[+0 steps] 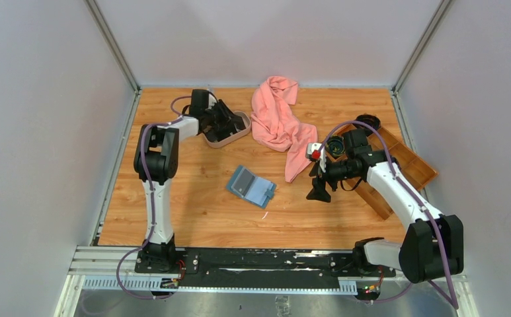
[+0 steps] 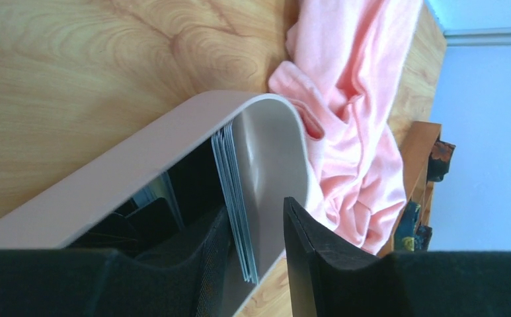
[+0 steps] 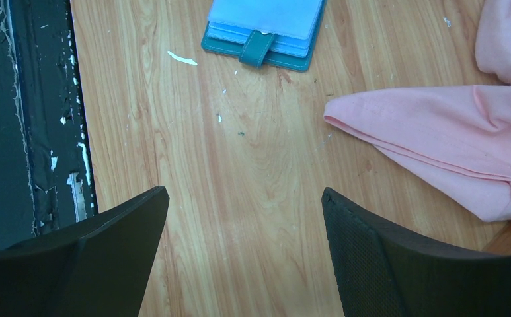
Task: Put the credit cards into the card holder
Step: Pick up the credit card from the storage box.
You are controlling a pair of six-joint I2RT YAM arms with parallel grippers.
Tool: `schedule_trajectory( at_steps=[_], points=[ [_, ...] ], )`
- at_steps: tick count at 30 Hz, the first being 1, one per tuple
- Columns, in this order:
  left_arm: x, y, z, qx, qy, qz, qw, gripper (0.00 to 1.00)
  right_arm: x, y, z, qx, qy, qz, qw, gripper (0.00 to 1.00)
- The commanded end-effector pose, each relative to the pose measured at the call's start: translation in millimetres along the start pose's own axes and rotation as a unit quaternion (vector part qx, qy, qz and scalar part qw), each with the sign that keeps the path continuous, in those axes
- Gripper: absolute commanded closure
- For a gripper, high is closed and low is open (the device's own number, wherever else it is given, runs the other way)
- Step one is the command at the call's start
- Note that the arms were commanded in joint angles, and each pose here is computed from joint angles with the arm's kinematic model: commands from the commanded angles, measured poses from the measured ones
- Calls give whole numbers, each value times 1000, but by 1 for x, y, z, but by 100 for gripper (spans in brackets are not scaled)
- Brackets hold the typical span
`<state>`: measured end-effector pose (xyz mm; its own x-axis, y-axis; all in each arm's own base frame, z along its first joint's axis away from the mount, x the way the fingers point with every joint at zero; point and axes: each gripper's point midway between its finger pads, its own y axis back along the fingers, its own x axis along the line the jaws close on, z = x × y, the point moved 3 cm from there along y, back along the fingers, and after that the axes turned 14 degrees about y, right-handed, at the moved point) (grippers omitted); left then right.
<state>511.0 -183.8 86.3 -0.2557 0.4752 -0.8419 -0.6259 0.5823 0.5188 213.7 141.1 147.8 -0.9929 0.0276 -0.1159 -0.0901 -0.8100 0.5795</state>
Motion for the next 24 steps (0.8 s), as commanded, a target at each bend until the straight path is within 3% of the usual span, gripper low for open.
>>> schedule_trajectory(
  at_steps=[1,5,8,14,24],
  points=[
    [11,-16,-7,16,16,4,1000,62,1,1,4,3,9,7,1000,10],
    [9,-21,-9,17,13,3,1000,62,2,0,4,2,8,8,1000,10],
    [5,-22,-7,13,12,1,1000,67,2,0,4,3,9,9,1000,10],
    [3,-14,-2,-1,-12,9,1000,99,2,-1,3,1,2,12,1000,10],
    [-11,10,6,-21,-82,-1,996,100,-9,1,36,-46,-37,30,998,11]
  ],
)
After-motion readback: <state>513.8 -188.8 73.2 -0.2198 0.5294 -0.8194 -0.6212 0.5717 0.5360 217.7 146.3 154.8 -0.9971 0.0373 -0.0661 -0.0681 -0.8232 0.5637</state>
